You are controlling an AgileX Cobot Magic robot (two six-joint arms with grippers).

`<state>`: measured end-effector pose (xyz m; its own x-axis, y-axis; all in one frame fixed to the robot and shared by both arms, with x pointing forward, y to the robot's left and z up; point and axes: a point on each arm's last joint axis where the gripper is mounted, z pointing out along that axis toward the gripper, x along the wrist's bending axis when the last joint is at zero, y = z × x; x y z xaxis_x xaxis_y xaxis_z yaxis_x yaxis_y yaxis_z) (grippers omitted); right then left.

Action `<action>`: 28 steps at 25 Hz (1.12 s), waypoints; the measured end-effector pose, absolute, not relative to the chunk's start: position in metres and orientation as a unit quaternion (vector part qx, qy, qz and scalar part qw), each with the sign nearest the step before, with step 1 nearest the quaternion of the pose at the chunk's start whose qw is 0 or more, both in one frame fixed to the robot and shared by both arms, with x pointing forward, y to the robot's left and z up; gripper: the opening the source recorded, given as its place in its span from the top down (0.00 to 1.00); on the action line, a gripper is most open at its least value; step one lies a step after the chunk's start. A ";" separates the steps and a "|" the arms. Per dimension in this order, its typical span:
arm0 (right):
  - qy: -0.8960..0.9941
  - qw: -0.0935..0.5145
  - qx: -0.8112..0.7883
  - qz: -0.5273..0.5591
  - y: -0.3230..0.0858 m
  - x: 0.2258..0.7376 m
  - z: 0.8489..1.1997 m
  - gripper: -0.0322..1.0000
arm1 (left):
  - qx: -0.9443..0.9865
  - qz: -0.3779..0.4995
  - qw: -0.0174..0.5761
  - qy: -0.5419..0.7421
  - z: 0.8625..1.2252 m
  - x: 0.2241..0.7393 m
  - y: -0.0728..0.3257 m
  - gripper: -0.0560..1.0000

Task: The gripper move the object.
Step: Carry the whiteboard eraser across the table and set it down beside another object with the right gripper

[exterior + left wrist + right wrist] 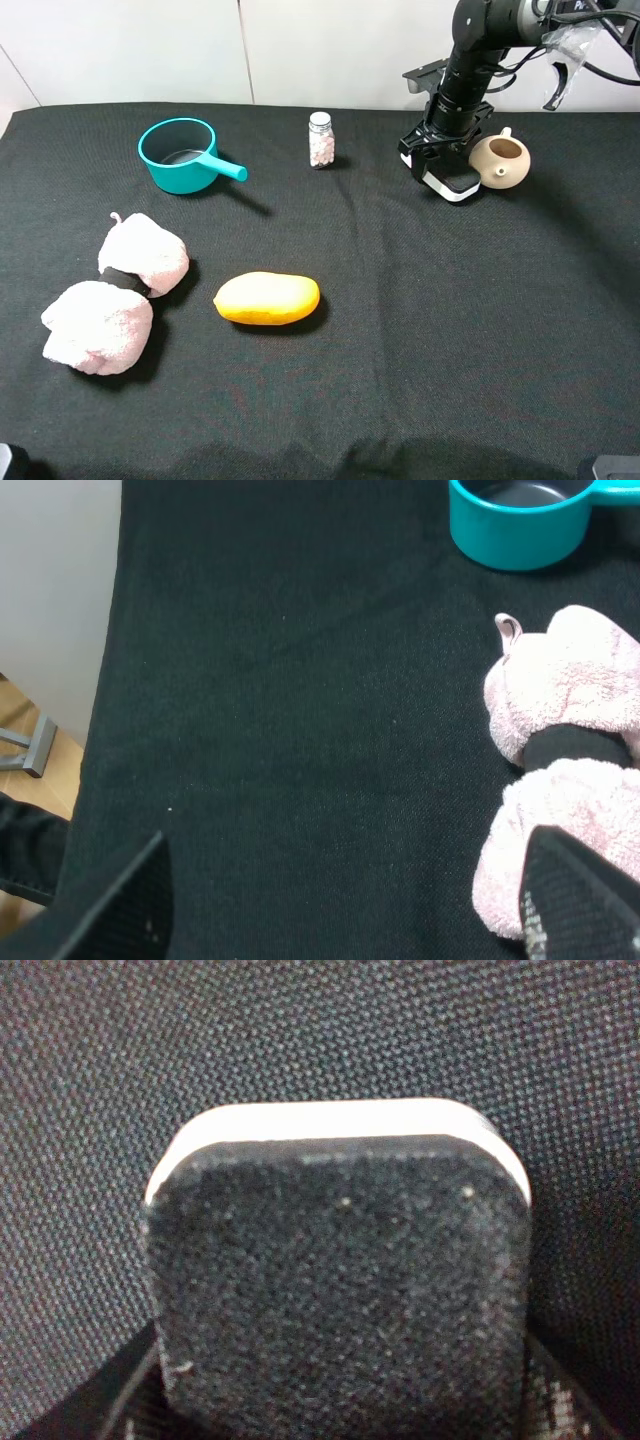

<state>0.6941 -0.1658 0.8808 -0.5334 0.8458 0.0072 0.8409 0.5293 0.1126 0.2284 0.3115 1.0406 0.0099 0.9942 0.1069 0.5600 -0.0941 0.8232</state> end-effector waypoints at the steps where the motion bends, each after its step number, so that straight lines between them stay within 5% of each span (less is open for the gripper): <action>1: 0.874 0.024 0.482 0.051 -0.166 0.694 0.881 0.52 | 0.645 0.363 0.299 0.603 1.041 0.228 0.312 0.22; 28: 0.881 0.039 0.469 0.046 -0.168 0.696 0.881 0.47 | 0.645 0.363 0.299 0.603 1.041 0.228 0.312 0.22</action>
